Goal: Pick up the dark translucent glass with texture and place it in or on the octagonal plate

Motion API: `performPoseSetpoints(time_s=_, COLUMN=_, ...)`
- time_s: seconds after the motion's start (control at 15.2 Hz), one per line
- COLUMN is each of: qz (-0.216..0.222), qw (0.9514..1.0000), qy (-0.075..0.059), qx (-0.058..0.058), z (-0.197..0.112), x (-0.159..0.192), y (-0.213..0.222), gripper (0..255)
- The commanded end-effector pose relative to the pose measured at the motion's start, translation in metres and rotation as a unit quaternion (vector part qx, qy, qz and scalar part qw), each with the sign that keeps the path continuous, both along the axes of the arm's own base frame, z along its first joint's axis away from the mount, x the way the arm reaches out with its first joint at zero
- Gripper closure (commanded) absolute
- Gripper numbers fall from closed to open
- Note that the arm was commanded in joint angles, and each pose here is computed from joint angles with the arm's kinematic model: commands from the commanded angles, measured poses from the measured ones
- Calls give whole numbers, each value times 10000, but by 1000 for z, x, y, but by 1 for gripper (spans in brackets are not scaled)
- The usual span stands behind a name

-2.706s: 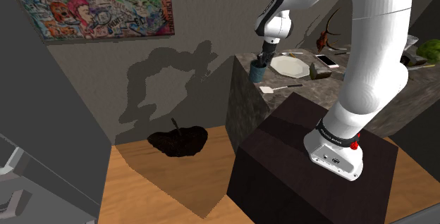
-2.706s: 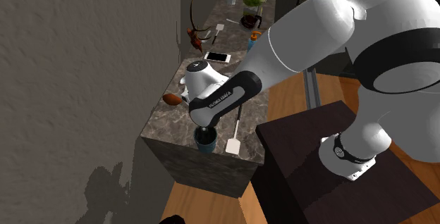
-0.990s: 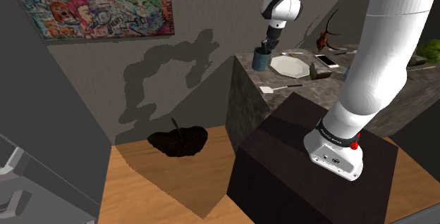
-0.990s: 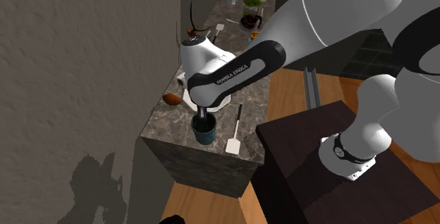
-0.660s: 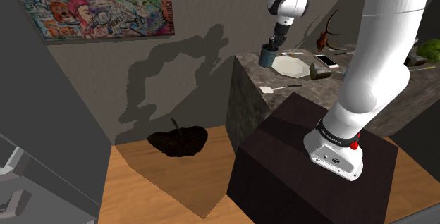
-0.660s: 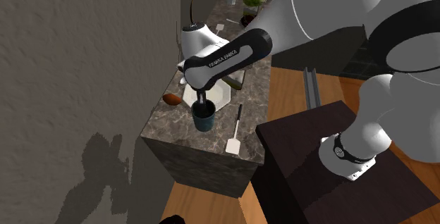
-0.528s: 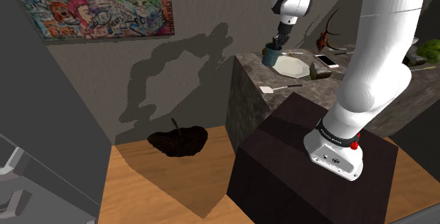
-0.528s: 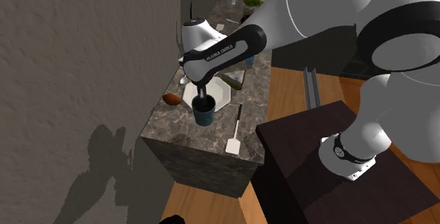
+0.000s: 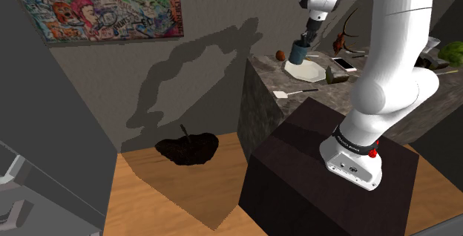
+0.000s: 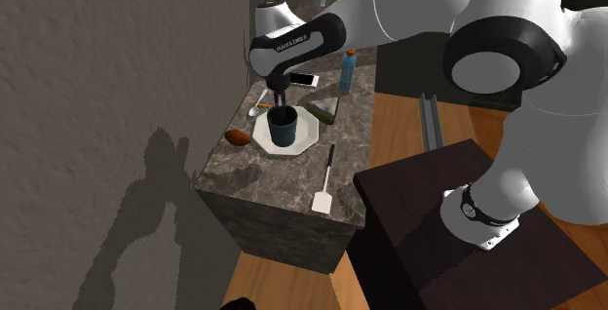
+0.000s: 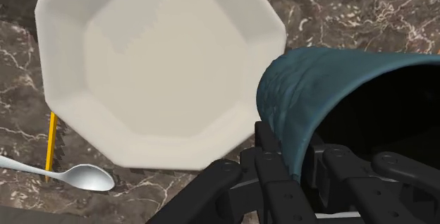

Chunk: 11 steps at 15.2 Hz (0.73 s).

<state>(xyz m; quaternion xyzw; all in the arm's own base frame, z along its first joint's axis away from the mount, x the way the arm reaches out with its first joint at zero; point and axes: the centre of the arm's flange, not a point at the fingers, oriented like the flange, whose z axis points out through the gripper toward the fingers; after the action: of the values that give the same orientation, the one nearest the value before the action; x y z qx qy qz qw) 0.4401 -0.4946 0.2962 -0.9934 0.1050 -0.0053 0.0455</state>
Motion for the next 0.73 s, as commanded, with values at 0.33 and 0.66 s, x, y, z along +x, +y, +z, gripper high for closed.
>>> performPoseSetpoints(time_s=0.33, qz=7, qw=10000, qy=-2, qx=2, z=6, x=-24, y=-90, gripper=255)
performPoseSetpoints(time_s=0.66, qz=7, qw=10000, qy=-2, qx=2, z=-7, x=-33, y=-122, gripper=255)
